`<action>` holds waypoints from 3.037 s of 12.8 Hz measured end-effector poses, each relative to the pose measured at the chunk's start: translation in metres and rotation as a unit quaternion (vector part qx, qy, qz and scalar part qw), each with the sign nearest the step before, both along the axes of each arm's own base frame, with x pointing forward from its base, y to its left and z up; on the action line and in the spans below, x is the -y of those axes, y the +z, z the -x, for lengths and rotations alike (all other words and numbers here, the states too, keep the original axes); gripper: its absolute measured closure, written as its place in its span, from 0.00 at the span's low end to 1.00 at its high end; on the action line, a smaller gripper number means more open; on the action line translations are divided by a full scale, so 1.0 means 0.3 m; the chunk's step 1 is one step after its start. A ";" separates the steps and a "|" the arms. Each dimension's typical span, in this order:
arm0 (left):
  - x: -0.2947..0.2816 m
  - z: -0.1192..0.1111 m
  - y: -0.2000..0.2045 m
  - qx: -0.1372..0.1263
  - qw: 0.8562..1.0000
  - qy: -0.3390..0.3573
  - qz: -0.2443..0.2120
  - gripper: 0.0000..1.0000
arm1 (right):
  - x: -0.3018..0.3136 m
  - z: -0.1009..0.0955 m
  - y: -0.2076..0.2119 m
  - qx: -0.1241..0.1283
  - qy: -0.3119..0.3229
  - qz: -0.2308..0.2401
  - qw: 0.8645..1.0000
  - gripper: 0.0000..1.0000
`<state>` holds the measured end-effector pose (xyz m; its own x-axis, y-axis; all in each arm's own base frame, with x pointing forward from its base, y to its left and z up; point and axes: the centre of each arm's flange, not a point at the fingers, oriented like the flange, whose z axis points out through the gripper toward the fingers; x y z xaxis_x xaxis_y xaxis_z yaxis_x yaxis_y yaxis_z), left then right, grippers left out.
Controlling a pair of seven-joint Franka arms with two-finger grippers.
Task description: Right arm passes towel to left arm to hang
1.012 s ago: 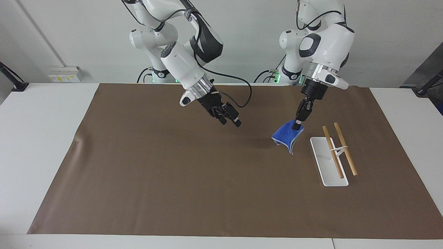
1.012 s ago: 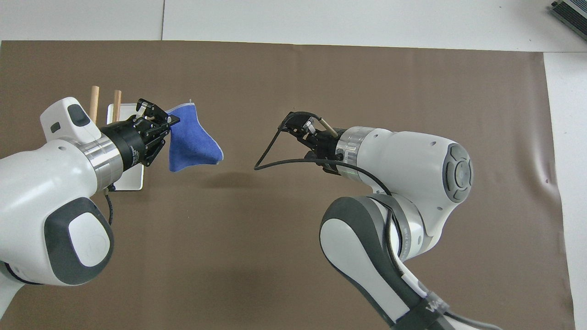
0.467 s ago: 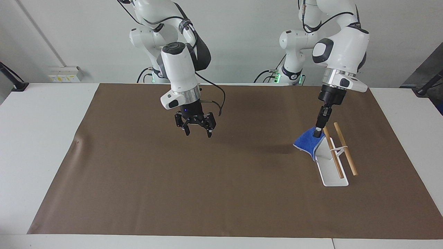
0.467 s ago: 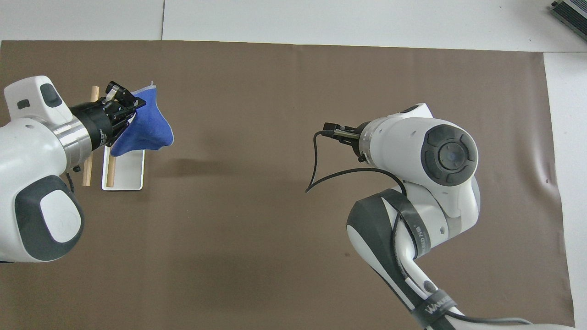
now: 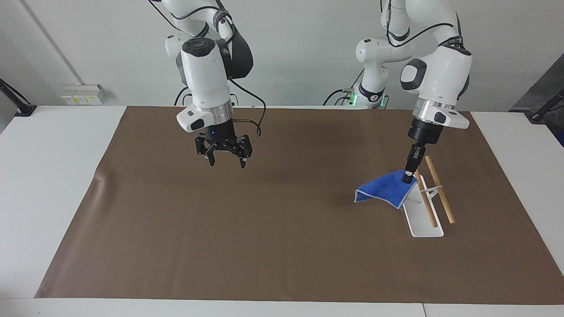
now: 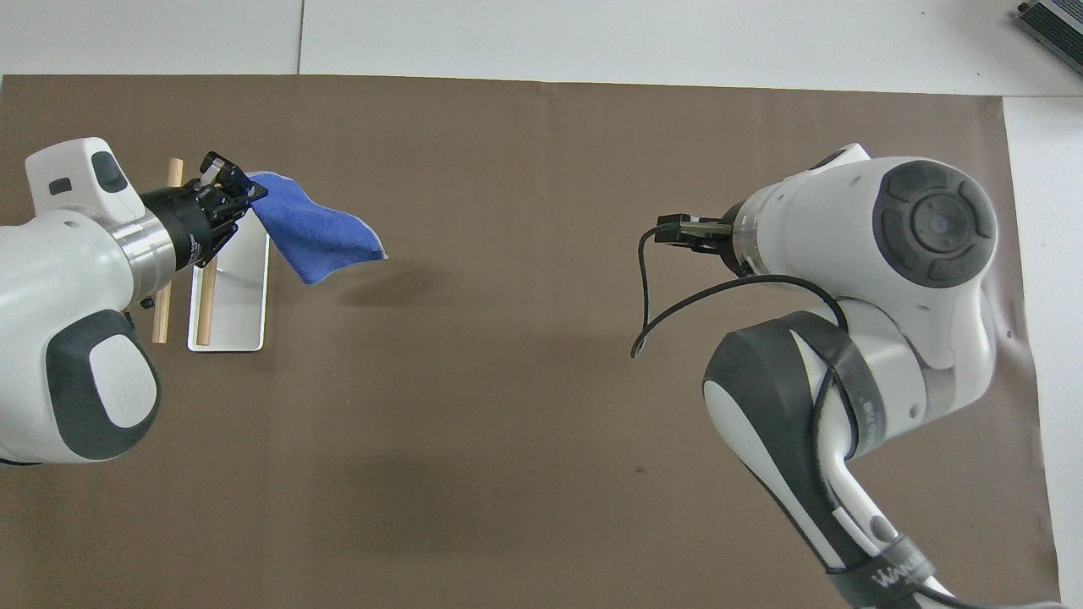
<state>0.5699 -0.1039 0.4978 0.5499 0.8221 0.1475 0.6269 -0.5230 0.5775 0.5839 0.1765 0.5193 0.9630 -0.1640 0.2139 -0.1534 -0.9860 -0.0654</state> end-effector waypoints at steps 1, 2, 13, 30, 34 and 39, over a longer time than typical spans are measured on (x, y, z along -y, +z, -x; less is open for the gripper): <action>-0.024 -0.008 -0.009 0.000 1.000 0.006 0.000 0.98 | 0.040 0.003 0.033 -0.003 0.003 0.007 1.000 0.00; -0.050 -0.015 -0.017 -0.001 1.000 0.012 -0.001 0.98 | 0.084 0.008 0.069 -0.007 0.005 0.013 1.000 0.00; -0.357 -0.044 -0.043 0.007 0.996 0.089 -0.004 0.98 | 0.628 0.154 0.407 -0.080 0.000 0.037 0.996 0.00; -0.655 -0.037 -0.092 0.024 0.994 0.085 -0.070 0.97 | 0.618 0.149 0.405 -0.109 0.012 0.020 0.994 0.00; -0.650 -0.033 -0.105 0.021 0.994 0.082 -0.072 0.97 | 0.618 0.149 0.407 -0.108 0.012 0.020 0.994 0.00; -0.618 -0.021 -0.148 0.008 0.995 0.071 -0.073 0.76 | 0.618 0.149 0.407 -0.108 0.012 0.020 0.994 0.00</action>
